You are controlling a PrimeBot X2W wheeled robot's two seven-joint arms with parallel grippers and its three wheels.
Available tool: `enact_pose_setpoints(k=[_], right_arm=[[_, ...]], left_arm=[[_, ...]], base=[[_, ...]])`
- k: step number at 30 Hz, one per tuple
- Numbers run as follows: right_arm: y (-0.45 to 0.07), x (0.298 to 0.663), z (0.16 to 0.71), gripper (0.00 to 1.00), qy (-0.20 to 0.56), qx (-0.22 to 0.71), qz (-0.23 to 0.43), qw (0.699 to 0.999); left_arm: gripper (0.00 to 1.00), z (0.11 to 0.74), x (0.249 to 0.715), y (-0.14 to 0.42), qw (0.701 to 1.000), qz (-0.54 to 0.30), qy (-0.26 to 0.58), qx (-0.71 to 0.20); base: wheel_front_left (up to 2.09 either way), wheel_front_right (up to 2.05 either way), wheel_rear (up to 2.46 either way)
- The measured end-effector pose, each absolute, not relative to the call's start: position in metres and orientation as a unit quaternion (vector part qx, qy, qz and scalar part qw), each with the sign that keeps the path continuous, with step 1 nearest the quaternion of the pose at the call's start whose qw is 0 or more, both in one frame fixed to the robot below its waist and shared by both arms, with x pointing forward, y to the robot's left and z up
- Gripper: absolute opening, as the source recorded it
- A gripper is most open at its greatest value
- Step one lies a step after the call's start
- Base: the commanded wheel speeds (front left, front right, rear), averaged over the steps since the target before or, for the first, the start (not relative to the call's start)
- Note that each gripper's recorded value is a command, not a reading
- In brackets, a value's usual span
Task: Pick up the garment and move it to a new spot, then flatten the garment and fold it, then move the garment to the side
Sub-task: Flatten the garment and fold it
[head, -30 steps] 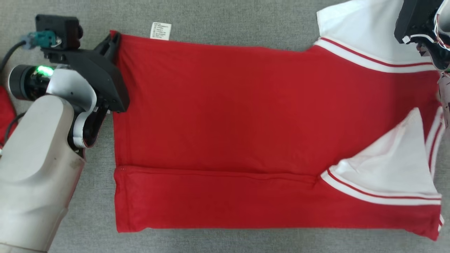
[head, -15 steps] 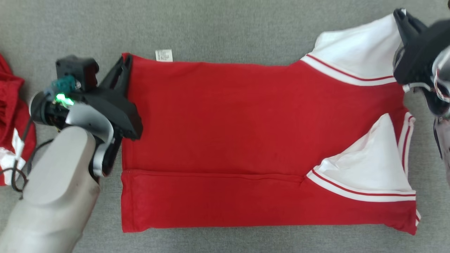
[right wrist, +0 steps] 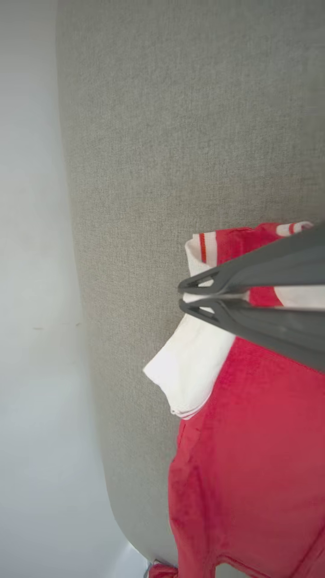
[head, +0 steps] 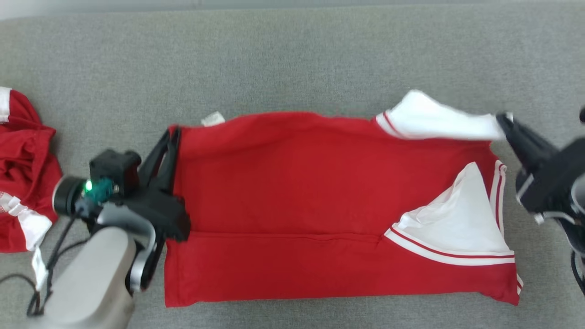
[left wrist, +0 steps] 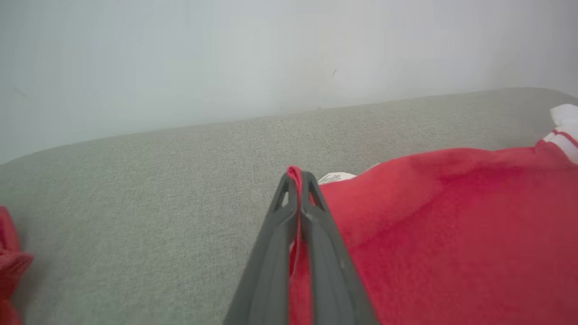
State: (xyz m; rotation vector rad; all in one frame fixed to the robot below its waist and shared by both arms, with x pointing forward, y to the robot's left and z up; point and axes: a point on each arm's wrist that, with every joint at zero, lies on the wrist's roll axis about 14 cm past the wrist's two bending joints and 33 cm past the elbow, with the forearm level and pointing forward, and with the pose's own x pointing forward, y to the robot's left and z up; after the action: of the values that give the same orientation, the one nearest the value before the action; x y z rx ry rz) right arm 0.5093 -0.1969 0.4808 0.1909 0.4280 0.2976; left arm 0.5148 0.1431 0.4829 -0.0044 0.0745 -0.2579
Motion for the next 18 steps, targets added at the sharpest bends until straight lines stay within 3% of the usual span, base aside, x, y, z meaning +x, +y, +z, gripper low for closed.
enact_pose_setpoints(k=[18], right_arm=[[-0.201,0.414,0.451,0.00,0.306,0.120,0.137,0.935]], left_arm=[[0.00,0.444,0.456,0.155,0.992,-0.096,0.079,-0.017]], base=[[0.00,0.00,0.00]])
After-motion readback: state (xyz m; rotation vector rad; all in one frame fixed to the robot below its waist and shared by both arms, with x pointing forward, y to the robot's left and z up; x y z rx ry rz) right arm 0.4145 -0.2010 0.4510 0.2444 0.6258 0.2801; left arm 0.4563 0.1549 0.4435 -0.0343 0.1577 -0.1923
